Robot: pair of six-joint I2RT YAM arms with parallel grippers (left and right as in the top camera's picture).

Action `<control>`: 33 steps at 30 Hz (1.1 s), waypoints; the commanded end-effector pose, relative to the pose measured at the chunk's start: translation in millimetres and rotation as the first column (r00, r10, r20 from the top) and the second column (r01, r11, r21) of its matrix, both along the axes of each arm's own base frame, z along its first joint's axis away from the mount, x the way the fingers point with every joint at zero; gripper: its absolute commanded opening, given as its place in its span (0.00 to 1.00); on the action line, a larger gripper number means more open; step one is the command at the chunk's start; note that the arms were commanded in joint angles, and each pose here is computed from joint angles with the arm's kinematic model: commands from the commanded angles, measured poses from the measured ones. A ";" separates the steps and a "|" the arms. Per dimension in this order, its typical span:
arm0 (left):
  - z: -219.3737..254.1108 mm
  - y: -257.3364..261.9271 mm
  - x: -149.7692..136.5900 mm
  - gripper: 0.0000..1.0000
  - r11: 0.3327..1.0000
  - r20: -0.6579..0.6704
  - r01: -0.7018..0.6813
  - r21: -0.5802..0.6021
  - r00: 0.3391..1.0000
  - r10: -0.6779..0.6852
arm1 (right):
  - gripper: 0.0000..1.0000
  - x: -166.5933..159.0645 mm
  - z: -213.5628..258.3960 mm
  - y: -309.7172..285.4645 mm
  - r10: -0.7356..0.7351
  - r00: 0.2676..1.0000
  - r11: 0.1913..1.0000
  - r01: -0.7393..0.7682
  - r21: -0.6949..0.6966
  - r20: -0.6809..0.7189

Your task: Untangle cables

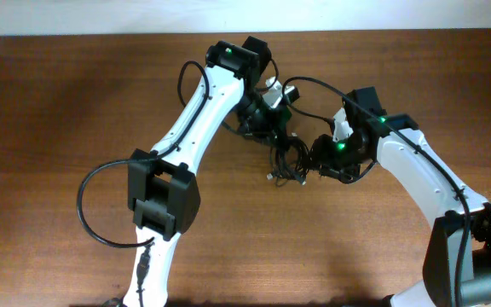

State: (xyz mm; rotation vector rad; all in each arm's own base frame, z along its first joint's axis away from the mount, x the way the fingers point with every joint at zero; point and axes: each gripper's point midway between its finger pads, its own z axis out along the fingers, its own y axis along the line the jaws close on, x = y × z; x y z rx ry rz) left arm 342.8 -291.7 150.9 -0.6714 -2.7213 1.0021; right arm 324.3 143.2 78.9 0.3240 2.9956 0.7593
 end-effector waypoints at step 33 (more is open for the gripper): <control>33.9 12.7 2.6 0.00 0.980 -0.109 -0.062 -0.192 0.993 0.041 | 0.71 -11.3 -38.7 -31.0 -0.140 0.983 0.973 0.115 -0.201 -0.115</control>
